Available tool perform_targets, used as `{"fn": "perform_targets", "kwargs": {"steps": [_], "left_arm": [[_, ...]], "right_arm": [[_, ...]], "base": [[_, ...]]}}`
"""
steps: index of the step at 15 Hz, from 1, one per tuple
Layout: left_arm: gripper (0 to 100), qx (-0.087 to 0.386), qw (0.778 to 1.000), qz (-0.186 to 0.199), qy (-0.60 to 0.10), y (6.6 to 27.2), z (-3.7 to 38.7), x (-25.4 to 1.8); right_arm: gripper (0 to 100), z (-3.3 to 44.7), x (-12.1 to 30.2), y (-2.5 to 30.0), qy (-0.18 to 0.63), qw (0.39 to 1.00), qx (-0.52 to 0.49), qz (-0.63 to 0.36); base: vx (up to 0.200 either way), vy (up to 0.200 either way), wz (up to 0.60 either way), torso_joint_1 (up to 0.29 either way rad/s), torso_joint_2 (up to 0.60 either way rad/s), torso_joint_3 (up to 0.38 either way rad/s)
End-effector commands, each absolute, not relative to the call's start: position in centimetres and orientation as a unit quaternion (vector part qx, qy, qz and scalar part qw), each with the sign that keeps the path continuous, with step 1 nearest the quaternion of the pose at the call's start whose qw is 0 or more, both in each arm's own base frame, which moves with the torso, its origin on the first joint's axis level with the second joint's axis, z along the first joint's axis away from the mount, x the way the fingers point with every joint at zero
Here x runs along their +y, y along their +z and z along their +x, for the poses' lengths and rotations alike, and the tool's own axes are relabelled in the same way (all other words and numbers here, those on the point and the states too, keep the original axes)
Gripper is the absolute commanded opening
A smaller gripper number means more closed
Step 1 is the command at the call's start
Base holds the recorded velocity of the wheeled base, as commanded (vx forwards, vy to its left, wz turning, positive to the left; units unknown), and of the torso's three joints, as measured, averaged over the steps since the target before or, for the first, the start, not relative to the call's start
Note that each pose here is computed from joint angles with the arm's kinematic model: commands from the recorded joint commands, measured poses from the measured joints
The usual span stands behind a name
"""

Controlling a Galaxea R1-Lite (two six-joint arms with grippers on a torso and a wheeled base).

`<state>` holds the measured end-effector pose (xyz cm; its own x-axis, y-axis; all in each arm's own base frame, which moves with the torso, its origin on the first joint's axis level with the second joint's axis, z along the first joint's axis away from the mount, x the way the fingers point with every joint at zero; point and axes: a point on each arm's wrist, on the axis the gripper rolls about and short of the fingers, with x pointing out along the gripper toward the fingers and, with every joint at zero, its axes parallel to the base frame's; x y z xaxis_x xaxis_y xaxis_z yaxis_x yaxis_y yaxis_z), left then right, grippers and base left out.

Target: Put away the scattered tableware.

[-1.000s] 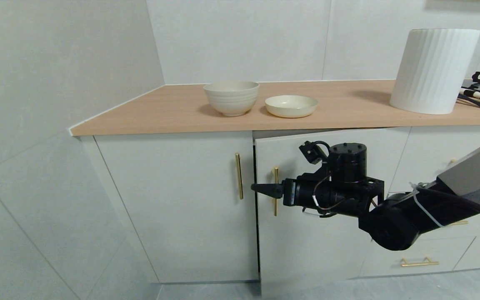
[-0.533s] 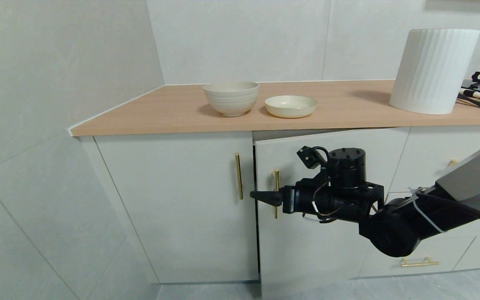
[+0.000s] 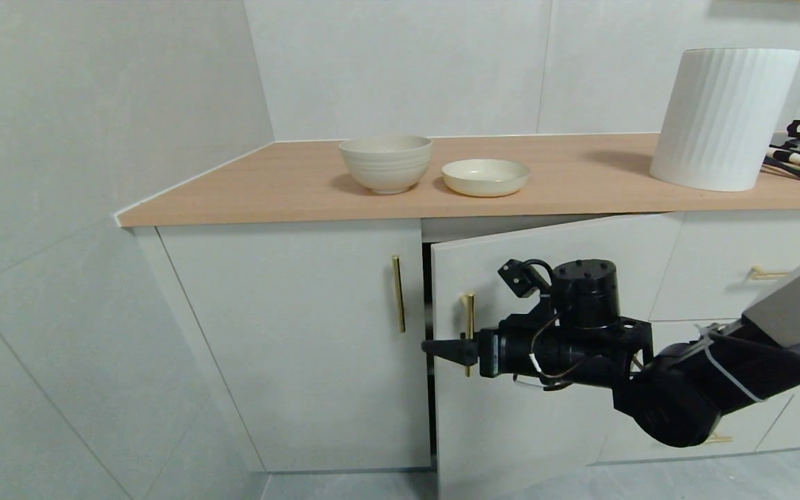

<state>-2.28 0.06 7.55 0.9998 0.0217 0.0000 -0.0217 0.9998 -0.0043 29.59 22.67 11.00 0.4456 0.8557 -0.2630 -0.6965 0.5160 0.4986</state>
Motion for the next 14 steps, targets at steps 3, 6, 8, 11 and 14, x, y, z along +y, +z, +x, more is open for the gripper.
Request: {"fn": "perform_targets", "kwargs": {"steps": [3,6,8,11,14], "left_arm": [[100,0.000,1.000,-0.002,0.011,7.5,-2.3,0.1],[100,0.000,1.000,-0.002,0.012,7.5,-2.3,0.1],[100,0.000,1.000,-0.002,0.012,7.5,-2.3,0.1],[100,0.000,1.000,-0.002,0.012,7.5,-2.3,0.1],[100,0.000,1.000,-0.002,0.012,7.5,-2.3,0.1]], "right_arm": [[100,26.1,20.3,12.8,0.500,0.812,0.252,0.163],[100,25.0,19.5,12.6,0.498,0.810,0.262,0.162],[100,24.4,19.0,12.5,0.497,0.810,0.267,0.162],[100,23.2,18.2,13.6,0.501,0.811,0.254,0.164],[100,22.4,17.6,13.3,0.499,0.809,0.263,0.162]], "base": [[0.000,0.000,0.00,0.000,0.00,0.000],[0.000,0.000,0.00,0.000,0.00,0.000],[0.000,0.000,0.00,0.000,0.00,0.000],[0.000,0.000,0.00,0.000,0.00,0.000],[0.000,0.000,0.00,0.000,0.00,0.000]]}}
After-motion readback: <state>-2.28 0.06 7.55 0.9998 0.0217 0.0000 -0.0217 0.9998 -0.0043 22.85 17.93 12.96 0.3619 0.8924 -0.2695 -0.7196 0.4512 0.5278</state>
